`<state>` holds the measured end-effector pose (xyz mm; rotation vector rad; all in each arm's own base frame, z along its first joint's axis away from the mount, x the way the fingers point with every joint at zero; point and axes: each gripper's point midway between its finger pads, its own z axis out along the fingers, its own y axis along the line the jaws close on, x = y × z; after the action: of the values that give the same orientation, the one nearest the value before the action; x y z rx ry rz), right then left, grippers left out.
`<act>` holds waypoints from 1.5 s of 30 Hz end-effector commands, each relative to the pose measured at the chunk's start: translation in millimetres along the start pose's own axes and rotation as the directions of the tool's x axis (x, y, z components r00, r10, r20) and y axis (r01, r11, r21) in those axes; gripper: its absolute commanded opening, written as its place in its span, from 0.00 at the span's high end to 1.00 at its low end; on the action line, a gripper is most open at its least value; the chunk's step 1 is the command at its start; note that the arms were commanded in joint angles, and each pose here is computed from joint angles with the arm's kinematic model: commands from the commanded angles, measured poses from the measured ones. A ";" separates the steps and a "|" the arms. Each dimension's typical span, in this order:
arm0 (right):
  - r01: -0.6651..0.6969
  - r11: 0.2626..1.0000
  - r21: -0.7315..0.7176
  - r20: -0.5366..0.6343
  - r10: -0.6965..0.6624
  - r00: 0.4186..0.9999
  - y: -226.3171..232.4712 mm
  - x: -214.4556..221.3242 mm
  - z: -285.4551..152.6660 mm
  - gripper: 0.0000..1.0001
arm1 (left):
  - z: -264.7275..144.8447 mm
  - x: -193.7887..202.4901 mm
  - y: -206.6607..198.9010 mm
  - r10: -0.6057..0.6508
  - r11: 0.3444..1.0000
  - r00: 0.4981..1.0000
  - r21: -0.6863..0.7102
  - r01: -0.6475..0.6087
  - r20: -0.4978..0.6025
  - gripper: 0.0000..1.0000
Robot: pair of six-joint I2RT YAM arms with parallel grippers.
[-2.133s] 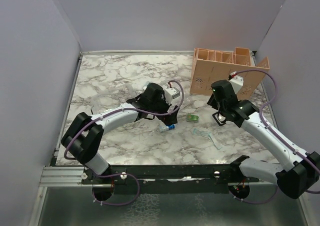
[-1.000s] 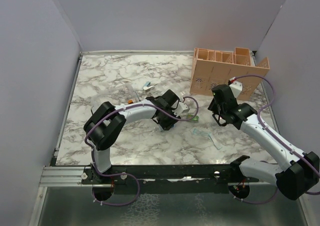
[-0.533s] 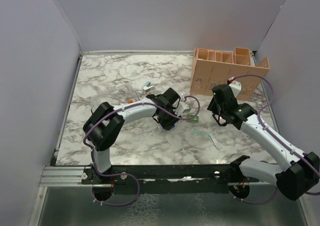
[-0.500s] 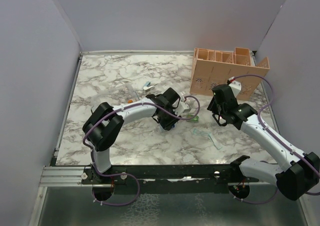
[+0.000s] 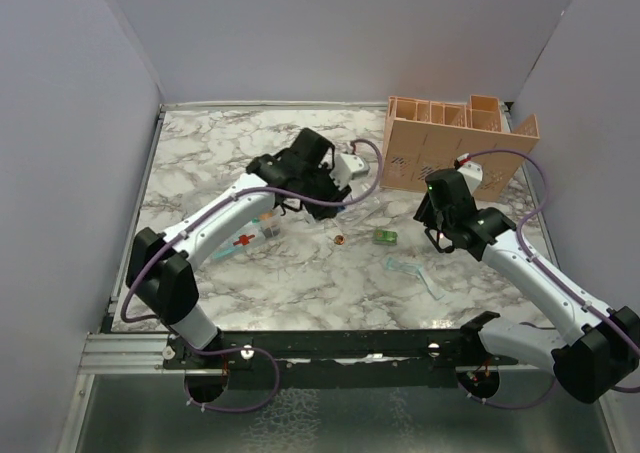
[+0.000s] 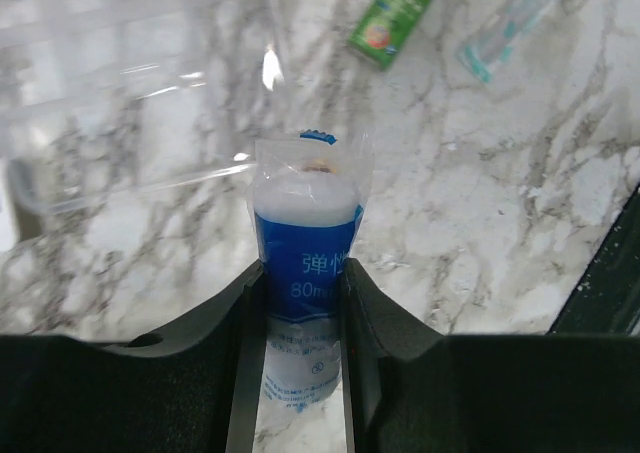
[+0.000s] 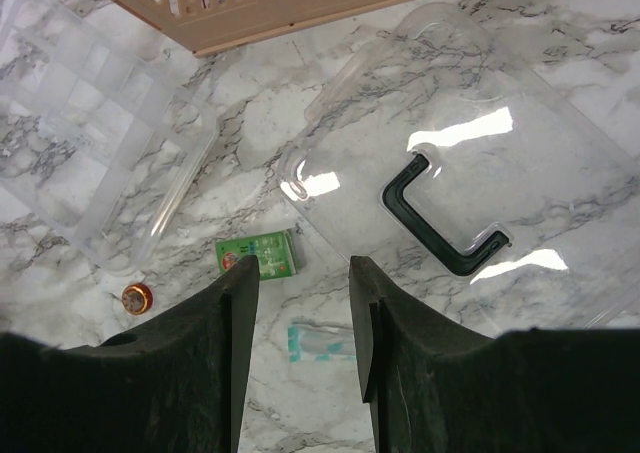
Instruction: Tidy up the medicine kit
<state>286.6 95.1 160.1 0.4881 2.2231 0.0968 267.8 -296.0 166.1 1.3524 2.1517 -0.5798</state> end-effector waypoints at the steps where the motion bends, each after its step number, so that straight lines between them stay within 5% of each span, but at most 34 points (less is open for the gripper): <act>1: -0.013 0.999 -0.036 0.013 0.014 1.000 5.1 -3.5 -1.7 0.59 | -52.4 -4.7 37.7 0.005 0.996 0.998 -0.089 0.000 0.061 0.71; 17: -0.009 0.999 -0.050 -0.004 0.009 1.000 5.1 4.3 0.6 0.59 | -146.3 77.0 147.8 -0.045 0.892 0.999 -0.450 0.044 0.008 0.67; 21: 0.003 0.997 -0.074 -0.007 -0.004 1.000 9.7 4.7 1.4 0.59 | -134.8 95.7 137.9 -0.039 0.935 0.999 -0.352 0.048 0.033 0.65; 45: 0.021 0.988 -0.156 0.021 -0.018 1.000 21.5 0.9 -1.3 0.60 | -83.3 152.2 204.5 0.001 0.905 0.978 -0.416 -0.089 -0.206 0.64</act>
<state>288.3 114.1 159.3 0.3954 2.2138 0.2275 367.6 -63.3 116.9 1.2247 2.2758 -0.0168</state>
